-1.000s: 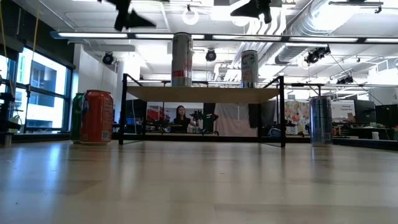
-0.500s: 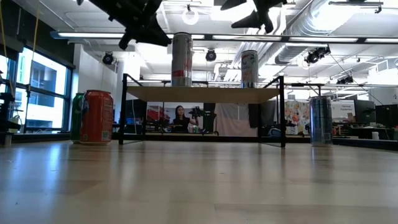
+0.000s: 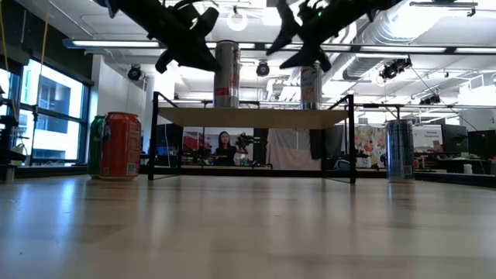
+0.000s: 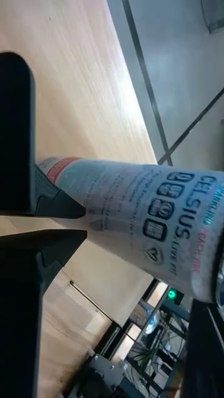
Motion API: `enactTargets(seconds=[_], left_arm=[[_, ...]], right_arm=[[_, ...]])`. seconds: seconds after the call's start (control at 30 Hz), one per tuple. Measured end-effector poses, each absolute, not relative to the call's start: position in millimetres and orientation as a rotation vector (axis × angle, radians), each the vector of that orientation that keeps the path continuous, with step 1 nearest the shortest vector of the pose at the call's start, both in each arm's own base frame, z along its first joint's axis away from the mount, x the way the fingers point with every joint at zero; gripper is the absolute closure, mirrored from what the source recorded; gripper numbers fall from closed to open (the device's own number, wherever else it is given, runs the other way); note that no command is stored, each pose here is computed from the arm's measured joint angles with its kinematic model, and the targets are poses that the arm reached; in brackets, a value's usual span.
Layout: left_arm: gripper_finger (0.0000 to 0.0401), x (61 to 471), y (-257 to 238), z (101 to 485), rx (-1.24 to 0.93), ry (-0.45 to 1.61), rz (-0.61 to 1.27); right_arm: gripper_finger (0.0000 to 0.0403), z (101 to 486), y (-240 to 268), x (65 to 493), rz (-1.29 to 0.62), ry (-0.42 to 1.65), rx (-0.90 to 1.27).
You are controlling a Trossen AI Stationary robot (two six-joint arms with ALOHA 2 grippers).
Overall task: Place canned beverage on shelf
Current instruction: Put the white pink soda can on the shelf aligned with the other white pink soda can
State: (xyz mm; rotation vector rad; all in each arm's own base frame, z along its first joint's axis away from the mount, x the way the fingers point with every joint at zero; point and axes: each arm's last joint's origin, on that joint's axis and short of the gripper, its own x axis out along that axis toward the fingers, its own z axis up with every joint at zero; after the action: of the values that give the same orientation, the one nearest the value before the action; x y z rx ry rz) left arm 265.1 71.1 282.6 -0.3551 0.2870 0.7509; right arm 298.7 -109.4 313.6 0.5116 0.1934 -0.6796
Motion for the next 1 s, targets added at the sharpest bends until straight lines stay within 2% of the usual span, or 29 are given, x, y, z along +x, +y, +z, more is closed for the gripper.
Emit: enactTargets(seconds=[0.13, 0.27, 0.3, 0.47, 0.6, 0.7, 1.0], left_arm=[[0.0401, 265, 76, 282, -0.354, 0.288, 0.765], [0.0401, 264, 81, 283, -0.326, 0.287, 0.772], [0.0401, 263, 82, 283, -0.32, 0.289, 0.774], [0.0401, 262, 88, 283, -0.312, 0.297, 0.766], [0.0401, 260, 94, 283, -0.291, 0.305, 0.78], [0.0401, 257, 101, 283, -0.281, 0.307, 0.803], [0.0401, 259, 119, 282, -0.299, 0.265, 0.773]], right_arm=[[0.028, 302, -119, 308, -0.703, 0.183, 0.558], [0.038, 291, -126, 322, -0.644, 0.158, 0.581], [0.0391, 291, -127, 325, -0.628, 0.136, 0.582], [0.0379, 282, -136, 334, -0.623, 0.074, 0.632], [0.0399, 273, -142, 339, -0.624, 0.069, 0.663], [0.0396, 271, -142, 341, -0.616, 0.069, 0.673], [0.0402, 287, -142, 329, -0.611, 0.079, 0.563]])
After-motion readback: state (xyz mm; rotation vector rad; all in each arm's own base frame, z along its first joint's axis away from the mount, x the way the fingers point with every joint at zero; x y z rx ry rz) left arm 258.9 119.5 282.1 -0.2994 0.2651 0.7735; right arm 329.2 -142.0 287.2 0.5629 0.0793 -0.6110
